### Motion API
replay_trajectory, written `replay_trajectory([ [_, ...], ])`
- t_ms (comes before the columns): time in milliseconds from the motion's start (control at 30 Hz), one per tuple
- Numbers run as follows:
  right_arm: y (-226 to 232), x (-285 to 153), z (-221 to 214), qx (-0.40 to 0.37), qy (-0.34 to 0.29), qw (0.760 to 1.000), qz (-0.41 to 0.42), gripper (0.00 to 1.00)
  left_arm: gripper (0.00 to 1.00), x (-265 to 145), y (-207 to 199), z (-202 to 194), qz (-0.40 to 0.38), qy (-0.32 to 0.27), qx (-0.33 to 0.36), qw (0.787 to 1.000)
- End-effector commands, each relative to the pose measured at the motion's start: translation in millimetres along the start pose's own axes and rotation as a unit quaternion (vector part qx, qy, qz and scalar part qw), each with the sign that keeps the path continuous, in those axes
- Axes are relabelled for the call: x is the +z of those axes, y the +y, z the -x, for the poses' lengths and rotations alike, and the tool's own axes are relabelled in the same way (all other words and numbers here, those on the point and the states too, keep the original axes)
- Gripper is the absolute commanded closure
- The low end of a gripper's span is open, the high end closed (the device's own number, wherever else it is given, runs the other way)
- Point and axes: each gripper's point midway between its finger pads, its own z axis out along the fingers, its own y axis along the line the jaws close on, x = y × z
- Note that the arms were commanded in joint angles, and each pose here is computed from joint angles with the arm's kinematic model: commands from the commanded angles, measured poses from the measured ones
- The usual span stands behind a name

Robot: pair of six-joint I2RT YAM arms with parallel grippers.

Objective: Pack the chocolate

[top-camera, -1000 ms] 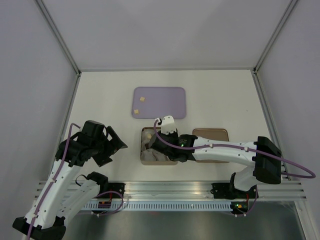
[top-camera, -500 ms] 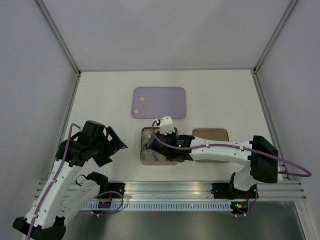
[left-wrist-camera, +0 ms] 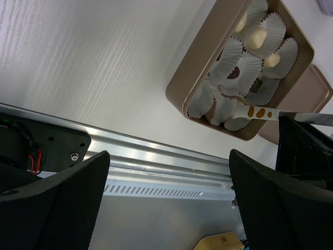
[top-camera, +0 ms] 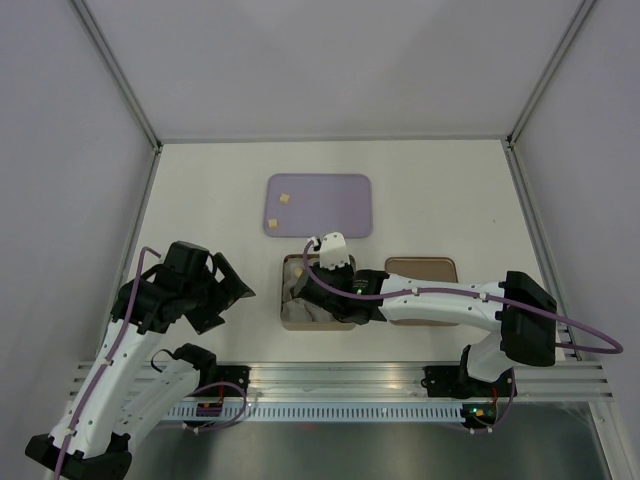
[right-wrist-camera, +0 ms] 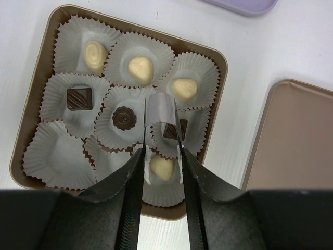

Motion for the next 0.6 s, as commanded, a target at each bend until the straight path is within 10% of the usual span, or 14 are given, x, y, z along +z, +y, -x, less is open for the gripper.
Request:
replay_trajectory([
  [0,0,-3,14,0.011,-0.02,1.0,-0.009,0.62,0.0,-2,-2,2,-0.006,-0.006,0.007,1.0],
  [567,-8,-50,71,0.048,-0.066,0.996,0.025,0.64,0.0,-2,-3,2,-0.004,-0.004,0.004,1.0],
])
